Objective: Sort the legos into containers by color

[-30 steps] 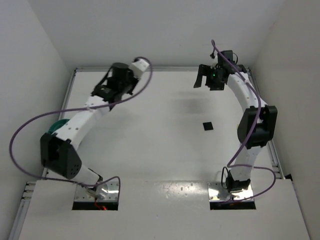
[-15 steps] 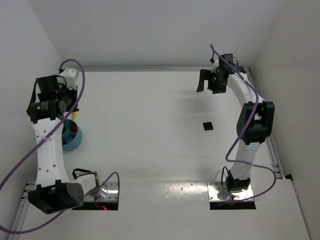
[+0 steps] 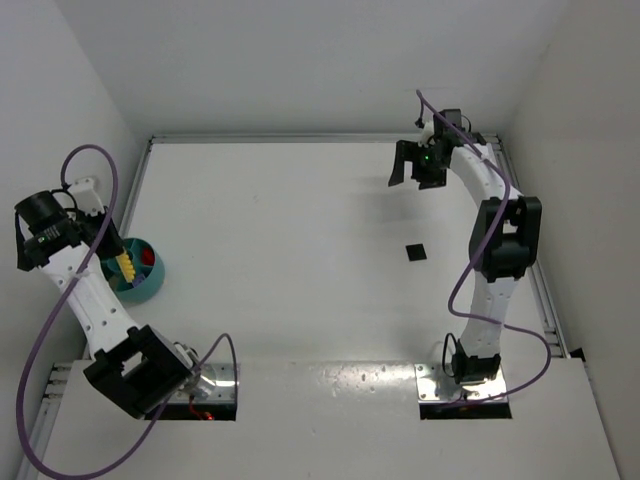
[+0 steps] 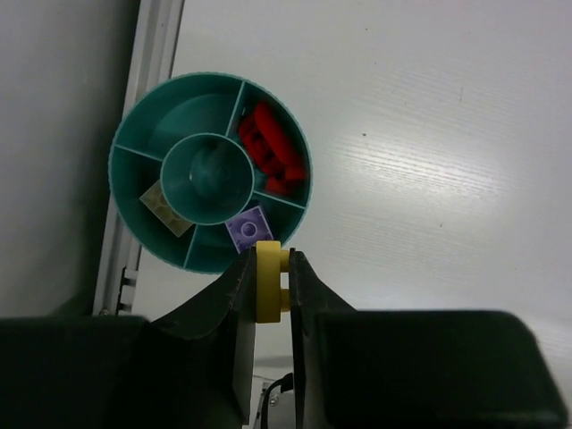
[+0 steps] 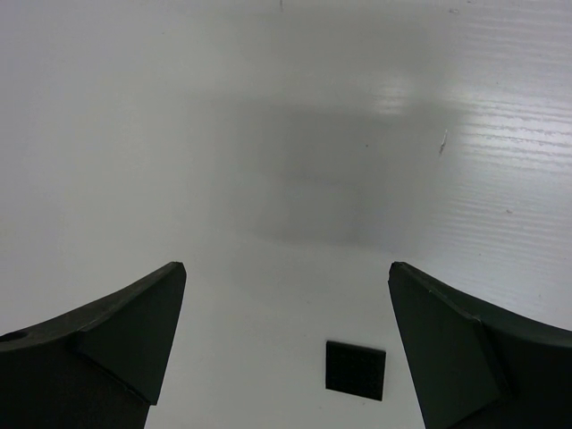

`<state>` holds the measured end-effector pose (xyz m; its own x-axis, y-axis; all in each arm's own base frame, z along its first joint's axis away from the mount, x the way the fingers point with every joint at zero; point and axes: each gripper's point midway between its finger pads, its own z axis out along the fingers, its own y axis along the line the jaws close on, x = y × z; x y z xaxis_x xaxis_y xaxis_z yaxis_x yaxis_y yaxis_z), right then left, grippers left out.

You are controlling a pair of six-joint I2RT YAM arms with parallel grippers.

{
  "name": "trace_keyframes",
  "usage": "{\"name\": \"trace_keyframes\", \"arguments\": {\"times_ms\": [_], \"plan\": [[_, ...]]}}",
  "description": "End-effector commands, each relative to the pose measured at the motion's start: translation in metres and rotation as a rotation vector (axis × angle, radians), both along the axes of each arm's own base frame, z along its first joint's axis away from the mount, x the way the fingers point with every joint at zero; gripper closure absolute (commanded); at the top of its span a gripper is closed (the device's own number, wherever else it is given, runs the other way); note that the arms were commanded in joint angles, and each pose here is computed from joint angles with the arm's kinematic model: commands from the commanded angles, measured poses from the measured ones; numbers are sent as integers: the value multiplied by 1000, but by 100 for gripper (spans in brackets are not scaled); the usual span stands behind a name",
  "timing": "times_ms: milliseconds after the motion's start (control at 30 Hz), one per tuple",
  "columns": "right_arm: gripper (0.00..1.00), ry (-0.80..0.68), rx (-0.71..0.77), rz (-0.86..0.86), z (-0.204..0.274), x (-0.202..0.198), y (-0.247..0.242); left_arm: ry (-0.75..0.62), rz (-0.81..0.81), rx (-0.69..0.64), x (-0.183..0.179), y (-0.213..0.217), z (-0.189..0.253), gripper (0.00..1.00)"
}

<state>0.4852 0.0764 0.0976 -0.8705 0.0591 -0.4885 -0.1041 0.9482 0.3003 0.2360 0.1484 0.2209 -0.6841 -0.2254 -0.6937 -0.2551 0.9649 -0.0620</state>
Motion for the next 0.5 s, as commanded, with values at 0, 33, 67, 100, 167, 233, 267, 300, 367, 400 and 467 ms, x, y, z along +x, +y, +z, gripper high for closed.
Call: {"name": "trace_keyframes", "arguments": {"times_ms": [0,33,67,100,167,233,267,300,367,400,467], "plan": [[4,-39,27,39,16,7,14,-89,1,5,12,3,2,100],[4,-39,27,40,16,7,14,-92,1,8,14,4,0,100],[4,-39,35,44,17,7,15,-105,-7,7,16,4,-1,100],[4,-28,34,44,13,4,15,-96,-7,-1,15,3,-5,100],[4,-39,35,44,18,4,15,-119,-34,-3,19,0,-2,100],[4,-33,30,52,15,2,14,-134,-29,4,22,2,3,100],[4,-37,17,56,14,2,13,-145,-30,15,23,3,9,100],[4,-40,17,56,17,0,12,-159,-31,29,25,5,16,100],[4,-32,4,58,12,-2,10,-160,-5,44,24,9,21,100],[4,-28,4,58,12,-5,10,-167,-5,51,25,10,25,100],[4,-26,4,58,9,-6,10,-164,12,72,24,15,29,100]]}}
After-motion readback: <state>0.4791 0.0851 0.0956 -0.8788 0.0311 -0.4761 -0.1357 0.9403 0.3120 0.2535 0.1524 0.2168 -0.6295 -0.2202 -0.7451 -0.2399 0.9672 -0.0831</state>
